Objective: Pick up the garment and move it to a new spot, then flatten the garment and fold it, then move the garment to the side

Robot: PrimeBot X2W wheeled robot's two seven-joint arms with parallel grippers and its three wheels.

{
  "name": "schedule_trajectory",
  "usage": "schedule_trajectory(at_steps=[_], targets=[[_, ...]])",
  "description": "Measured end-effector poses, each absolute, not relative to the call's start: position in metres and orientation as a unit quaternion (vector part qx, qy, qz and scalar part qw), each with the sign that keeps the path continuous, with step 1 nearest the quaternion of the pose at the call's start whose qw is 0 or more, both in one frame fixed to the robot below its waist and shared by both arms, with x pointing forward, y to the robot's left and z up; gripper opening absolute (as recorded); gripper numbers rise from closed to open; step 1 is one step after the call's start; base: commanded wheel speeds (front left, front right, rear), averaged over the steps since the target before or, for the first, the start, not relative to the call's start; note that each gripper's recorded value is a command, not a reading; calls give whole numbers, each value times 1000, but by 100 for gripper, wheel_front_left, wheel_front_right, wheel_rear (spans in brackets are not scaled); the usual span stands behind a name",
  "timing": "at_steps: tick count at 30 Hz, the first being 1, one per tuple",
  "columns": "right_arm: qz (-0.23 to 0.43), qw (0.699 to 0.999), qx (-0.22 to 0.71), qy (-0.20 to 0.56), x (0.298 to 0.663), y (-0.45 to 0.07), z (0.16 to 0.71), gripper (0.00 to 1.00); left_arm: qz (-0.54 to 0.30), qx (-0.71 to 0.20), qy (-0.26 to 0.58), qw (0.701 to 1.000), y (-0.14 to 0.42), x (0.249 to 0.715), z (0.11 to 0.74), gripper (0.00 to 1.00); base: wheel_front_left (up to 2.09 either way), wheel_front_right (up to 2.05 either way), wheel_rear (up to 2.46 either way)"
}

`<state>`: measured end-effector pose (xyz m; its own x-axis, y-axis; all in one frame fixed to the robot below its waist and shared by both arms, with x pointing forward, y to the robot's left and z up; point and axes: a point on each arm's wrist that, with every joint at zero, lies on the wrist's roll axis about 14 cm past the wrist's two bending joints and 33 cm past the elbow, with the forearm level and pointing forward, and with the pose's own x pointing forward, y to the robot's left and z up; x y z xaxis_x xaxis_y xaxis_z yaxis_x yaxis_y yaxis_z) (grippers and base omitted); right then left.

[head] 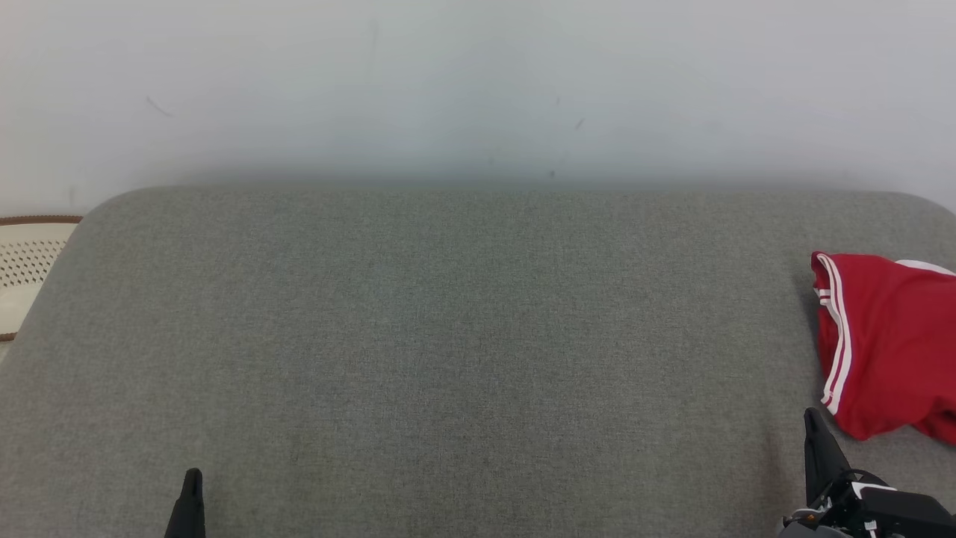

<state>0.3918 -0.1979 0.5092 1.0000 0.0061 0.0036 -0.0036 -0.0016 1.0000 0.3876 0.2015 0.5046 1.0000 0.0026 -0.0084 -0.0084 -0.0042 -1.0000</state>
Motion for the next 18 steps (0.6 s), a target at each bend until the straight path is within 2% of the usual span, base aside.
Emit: schedule_trajectory(at_steps=[18], targets=[[4, 706, 708, 1, 392, -198, 509, 0, 4, -709, 2, 706, 201, 388, 505, 0, 0, 0, 0]])
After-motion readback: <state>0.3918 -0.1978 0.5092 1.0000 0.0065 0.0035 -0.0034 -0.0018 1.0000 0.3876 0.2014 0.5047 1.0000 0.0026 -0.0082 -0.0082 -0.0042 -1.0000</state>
